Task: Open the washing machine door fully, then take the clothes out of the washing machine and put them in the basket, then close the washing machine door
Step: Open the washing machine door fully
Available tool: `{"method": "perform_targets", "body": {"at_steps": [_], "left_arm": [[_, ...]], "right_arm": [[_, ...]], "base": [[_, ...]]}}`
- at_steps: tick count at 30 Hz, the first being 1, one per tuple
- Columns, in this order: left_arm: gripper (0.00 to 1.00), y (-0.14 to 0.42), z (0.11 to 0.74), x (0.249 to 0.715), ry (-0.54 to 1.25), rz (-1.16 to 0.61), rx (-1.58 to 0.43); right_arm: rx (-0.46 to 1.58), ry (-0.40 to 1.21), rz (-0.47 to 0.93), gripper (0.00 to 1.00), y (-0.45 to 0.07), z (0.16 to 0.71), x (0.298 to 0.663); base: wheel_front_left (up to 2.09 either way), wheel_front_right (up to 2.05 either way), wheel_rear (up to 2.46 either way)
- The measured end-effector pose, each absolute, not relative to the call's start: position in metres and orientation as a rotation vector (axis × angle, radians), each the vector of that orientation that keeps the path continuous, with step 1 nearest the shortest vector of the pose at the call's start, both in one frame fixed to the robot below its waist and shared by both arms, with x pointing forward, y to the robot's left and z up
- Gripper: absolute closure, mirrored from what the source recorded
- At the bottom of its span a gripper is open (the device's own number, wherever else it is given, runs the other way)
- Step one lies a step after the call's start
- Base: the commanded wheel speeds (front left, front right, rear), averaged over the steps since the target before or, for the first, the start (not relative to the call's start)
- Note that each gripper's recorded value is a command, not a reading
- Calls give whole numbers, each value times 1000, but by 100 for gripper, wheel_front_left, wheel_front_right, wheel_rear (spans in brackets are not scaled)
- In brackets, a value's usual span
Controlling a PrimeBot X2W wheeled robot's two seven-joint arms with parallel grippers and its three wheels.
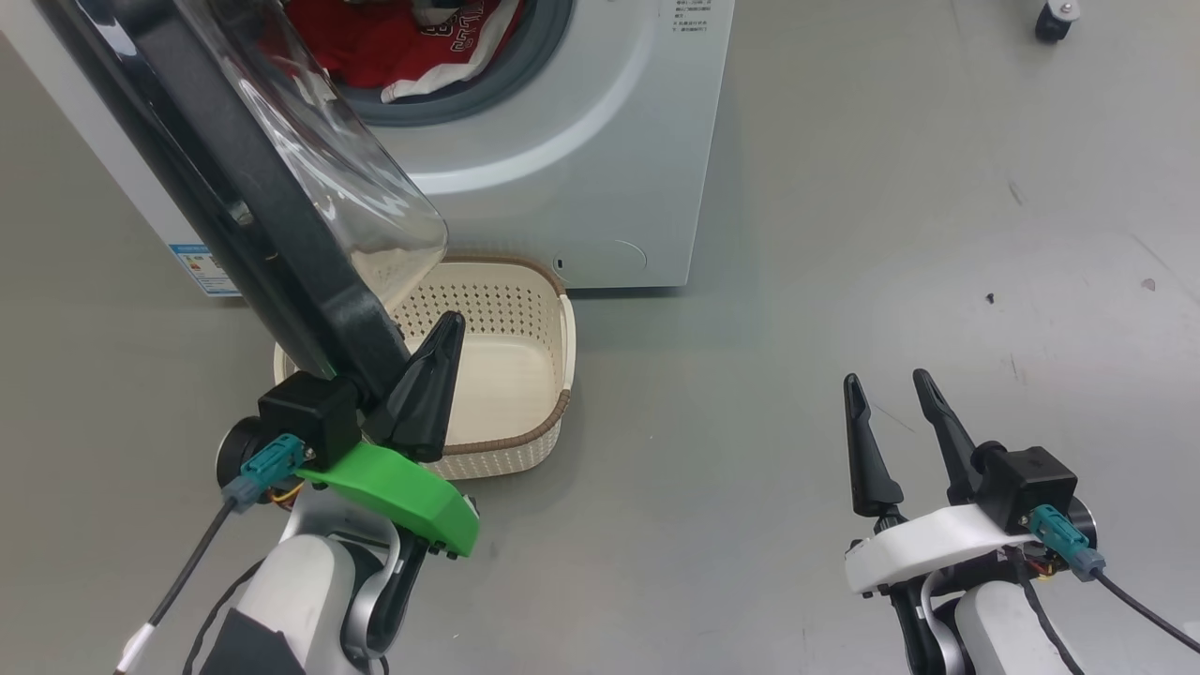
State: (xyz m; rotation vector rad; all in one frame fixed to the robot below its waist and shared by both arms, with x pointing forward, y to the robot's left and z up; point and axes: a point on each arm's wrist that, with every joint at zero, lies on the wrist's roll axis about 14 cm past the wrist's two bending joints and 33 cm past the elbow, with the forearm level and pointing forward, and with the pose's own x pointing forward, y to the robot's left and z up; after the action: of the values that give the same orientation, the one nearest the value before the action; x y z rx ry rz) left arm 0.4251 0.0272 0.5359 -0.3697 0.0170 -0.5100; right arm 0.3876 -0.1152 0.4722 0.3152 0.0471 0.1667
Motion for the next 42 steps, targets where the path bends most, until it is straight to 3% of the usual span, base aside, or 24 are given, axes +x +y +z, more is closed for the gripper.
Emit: {"method": "perform_targets", "body": {"at_steps": [15,42], "left_arm": [[100,30,506,426,109,-482,-392],[100,51,500,418,96,-408,-406]], "right_arm": [[316,65,157,0,-117,466,387],[324,67,216,0,-97,466,399]], "base": [[0,0,0],[0,0,0]]}}
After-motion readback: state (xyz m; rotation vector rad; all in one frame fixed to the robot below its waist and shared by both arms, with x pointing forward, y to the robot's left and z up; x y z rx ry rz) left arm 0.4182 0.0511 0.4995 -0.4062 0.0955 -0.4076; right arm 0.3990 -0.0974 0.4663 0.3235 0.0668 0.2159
